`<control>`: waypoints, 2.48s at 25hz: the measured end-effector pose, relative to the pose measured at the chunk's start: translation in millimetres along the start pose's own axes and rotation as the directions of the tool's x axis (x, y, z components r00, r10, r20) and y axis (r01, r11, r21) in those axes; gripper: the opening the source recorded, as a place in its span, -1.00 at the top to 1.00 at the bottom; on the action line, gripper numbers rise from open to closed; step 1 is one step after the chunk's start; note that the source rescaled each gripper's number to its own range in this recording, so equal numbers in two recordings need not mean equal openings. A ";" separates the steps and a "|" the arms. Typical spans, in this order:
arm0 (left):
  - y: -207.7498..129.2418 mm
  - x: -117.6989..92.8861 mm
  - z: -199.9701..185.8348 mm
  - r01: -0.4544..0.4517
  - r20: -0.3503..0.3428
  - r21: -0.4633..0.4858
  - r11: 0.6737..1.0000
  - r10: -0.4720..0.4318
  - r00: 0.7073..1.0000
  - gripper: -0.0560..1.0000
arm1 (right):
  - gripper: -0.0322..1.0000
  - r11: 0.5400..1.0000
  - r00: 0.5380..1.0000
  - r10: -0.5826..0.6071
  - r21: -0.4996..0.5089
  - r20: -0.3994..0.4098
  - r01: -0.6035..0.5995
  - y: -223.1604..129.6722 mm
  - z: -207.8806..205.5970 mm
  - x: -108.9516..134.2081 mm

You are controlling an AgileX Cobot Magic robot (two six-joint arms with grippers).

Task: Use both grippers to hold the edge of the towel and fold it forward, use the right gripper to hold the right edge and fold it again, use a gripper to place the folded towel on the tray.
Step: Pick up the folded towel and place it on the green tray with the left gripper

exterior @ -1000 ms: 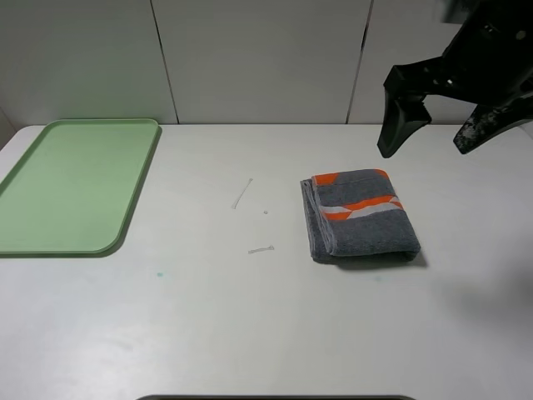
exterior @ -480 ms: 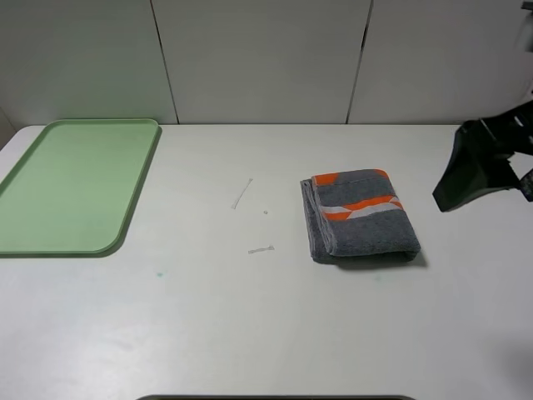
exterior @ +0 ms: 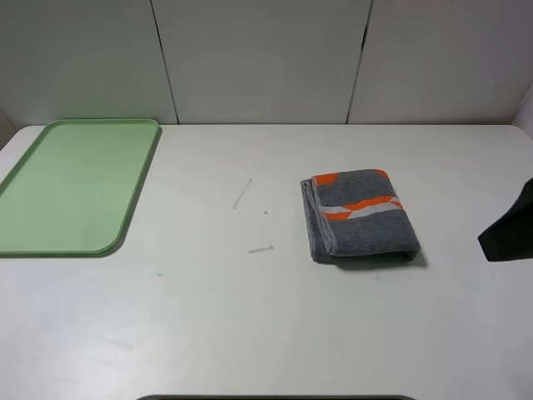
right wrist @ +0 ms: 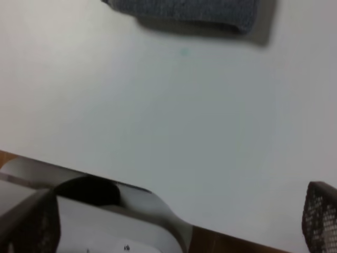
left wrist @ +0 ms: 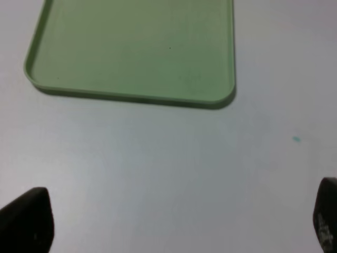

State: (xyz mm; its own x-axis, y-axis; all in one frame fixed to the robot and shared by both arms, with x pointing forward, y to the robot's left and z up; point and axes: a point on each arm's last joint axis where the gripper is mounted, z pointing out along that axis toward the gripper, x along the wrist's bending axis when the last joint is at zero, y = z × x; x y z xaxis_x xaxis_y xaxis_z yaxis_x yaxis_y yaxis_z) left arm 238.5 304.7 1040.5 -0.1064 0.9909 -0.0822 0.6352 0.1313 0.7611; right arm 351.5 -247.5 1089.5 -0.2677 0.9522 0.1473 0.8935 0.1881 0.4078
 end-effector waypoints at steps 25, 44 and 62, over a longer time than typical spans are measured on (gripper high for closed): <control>0.0 0.0 0.0 0.000 0.000 0.000 1.000 0.000 1.000 -1.00 | -1.00 0.748 0.955 0.216 -0.663 0.201 -0.030 -128.6 -29.0 -24.5; 0.0 0.0 0.0 0.000 0.000 0.000 1.000 0.000 1.000 -1.00 | -1.00 0.734 0.938 0.264 -0.677 0.225 -0.045 -129.1 -21.8 -26.3; 0.0 0.0 0.0 0.000 0.000 0.000 1.000 0.000 1.000 -1.00 | -1.00 0.734 0.938 0.264 -0.677 0.225 -0.045 -129.1 -21.8 -26.3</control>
State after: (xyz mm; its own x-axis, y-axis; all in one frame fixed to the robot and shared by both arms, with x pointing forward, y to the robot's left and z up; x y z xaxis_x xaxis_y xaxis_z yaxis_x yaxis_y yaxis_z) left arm 238.5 304.7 1040.5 -0.1064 0.9909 -0.0822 0.6352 0.1313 0.7611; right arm 235.3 -302.1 1052.6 0.0663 0.9969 0.0433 0.4238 -0.0674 0.9033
